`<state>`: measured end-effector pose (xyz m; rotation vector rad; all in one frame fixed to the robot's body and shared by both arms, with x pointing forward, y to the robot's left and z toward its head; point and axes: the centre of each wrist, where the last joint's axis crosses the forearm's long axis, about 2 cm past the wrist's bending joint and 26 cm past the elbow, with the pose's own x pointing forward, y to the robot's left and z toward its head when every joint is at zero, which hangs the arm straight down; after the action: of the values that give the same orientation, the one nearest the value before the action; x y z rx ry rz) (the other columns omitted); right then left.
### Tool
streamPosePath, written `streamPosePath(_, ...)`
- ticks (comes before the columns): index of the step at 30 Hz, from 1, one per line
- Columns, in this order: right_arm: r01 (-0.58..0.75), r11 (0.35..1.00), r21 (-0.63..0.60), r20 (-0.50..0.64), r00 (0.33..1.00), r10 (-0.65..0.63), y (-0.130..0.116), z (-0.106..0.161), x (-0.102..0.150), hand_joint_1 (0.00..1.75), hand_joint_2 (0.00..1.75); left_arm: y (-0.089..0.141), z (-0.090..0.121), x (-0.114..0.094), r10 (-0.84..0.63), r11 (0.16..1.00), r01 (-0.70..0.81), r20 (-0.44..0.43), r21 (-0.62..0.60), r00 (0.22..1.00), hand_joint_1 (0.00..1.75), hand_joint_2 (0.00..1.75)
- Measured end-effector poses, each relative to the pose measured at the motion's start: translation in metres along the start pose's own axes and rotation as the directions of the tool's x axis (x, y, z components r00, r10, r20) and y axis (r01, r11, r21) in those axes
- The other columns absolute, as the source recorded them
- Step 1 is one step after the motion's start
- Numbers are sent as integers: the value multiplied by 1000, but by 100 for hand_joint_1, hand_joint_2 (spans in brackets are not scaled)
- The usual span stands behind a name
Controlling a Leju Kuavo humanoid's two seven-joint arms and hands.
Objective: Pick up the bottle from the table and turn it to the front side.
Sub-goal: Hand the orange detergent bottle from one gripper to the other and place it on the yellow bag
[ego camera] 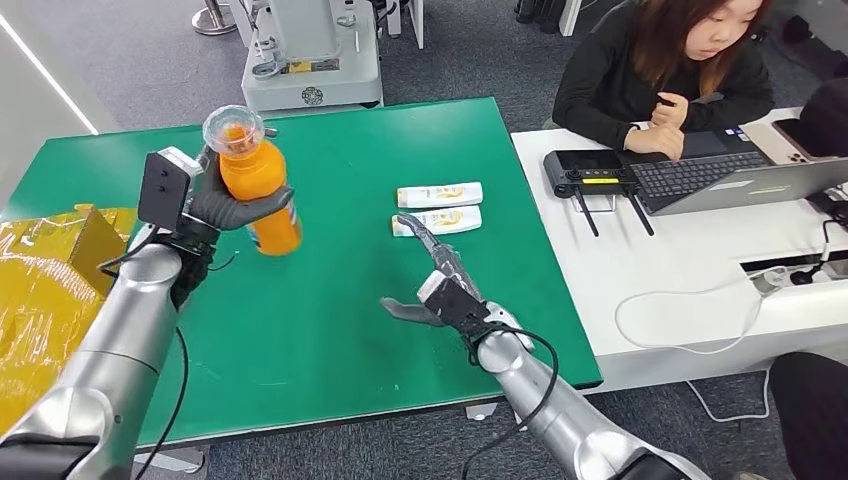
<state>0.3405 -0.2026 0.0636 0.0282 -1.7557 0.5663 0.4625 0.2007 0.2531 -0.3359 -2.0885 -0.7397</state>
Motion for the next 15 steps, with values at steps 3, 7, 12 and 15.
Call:
streamPosePath(3, 12, 1000, -7, 2, 1000, -12, 4, 15, -4, 0, 175, 33, -1, 8, -135, 991, 135, -17, -14, 991, 175, 175)
streamPosePath(7, 18, 1000, -21, 16, 1000, -18, 7, 25, -8, 0, 175, 70, -5, 19, -354, 935, 353, -50, -39, 934, 175, 175)
streamPosePath(12, 51, 997, -50, 28, 998, -49, 8, 36, -12, 0, 175, 112, -5, 33, -571, 821, 563, -115, -96, 813, 175, 175)
streamPosePath(15, 67, 995, -68, 31, 997, -65, 10, 47, -12, 0, 175, 134, 2, 38, -671, 741, 659, -161, -130, 723, 175, 175)
